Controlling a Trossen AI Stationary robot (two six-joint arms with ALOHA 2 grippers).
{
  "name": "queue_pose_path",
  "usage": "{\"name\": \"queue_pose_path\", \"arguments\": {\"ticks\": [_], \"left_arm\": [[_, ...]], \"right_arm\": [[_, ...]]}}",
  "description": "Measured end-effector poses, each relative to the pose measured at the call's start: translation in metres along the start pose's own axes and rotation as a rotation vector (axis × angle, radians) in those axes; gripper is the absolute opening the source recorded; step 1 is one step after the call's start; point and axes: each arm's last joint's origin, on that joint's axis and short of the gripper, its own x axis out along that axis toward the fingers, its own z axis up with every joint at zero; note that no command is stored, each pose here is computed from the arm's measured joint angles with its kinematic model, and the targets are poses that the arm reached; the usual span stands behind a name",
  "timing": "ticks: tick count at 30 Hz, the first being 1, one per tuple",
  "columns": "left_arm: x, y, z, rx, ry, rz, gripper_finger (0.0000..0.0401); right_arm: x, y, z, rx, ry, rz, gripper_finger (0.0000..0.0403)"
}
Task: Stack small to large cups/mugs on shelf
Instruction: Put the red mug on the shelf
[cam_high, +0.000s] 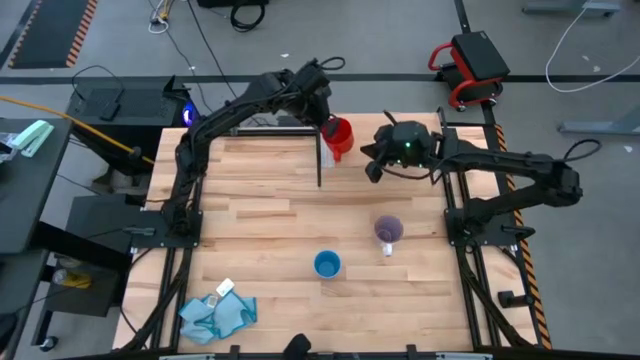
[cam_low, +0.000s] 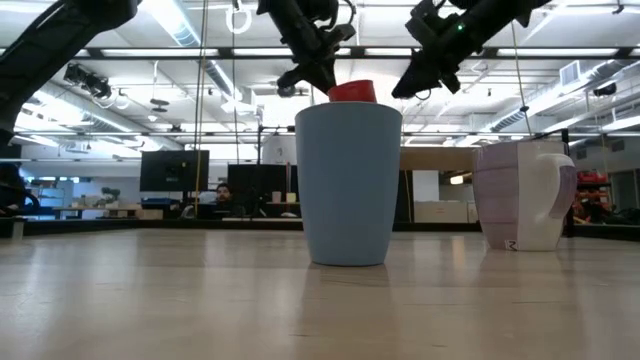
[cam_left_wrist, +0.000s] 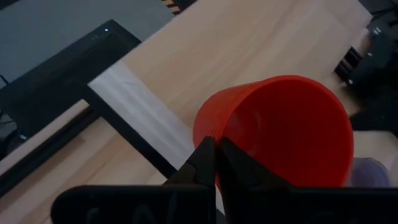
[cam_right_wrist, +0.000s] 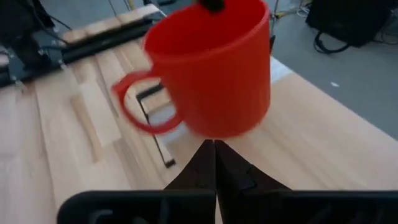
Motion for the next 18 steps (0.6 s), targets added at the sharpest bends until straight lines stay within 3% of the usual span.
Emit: {"name": "queue_pose_path", "arguments": {"ticks": [9,18], "left_arm": [[0.005,0.000,0.000,0.000,0.011,-0.013,0.0008],[0.017,0.005,0.000,-0.009,0.040,-0.009,0.0008]], "right_arm": [[0.034,-0.007,-0.010,-0.017,0.086,-0.021,0.0000],[0.041,-0.014,-0.009,-0.003,0.074,-0.041,0.0000]]}}
